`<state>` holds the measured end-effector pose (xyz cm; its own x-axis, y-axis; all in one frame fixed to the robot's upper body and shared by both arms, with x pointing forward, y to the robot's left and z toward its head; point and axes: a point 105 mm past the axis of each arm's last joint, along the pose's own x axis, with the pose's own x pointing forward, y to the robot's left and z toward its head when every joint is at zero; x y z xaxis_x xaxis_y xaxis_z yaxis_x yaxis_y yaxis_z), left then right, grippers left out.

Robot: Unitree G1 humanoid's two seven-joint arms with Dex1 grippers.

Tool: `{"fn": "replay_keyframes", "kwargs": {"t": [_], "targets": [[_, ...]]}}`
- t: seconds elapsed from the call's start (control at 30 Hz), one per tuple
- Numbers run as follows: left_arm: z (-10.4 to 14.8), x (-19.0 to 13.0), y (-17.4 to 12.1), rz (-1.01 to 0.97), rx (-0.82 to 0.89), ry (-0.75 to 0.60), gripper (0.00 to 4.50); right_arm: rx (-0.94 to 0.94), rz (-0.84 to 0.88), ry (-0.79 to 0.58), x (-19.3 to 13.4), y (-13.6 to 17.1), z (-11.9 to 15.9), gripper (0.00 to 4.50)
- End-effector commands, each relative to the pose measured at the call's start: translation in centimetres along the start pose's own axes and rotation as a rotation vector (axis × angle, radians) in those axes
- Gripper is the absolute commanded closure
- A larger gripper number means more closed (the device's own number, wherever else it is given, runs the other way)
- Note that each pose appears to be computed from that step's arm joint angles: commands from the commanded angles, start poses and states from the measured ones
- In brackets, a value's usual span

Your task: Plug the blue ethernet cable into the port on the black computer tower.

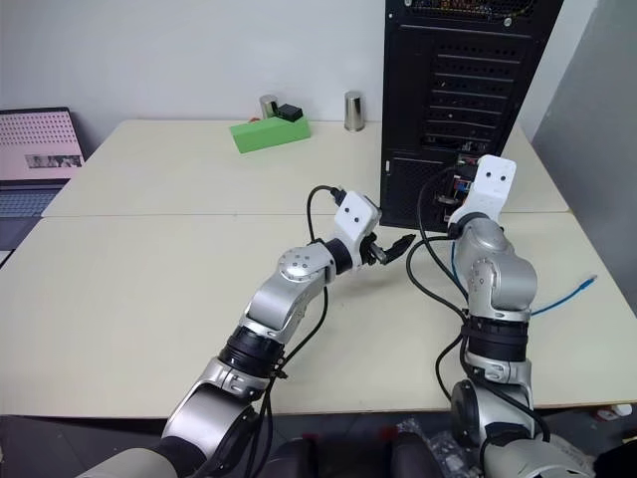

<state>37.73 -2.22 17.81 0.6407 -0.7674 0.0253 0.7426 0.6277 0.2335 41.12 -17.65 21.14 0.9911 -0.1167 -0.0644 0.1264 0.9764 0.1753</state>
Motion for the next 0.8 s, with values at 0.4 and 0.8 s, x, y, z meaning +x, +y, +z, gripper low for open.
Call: {"fn": "replay_keyframes", "kwargs": {"t": [0.4, 0.8], "targets": [[1.4, 0.0, -0.3, -0.01, 0.019, -0.055, 0.56, 0.022, 0.023, -0.169, -0.2, 0.6, 4.8, 4.5], [1.0, -0.3, 0.3, -0.021, -0.013, -0.047, 0.37, -0.07, 0.104, -0.138, -2.6, -0.1, 2.0, 2.5]]}}
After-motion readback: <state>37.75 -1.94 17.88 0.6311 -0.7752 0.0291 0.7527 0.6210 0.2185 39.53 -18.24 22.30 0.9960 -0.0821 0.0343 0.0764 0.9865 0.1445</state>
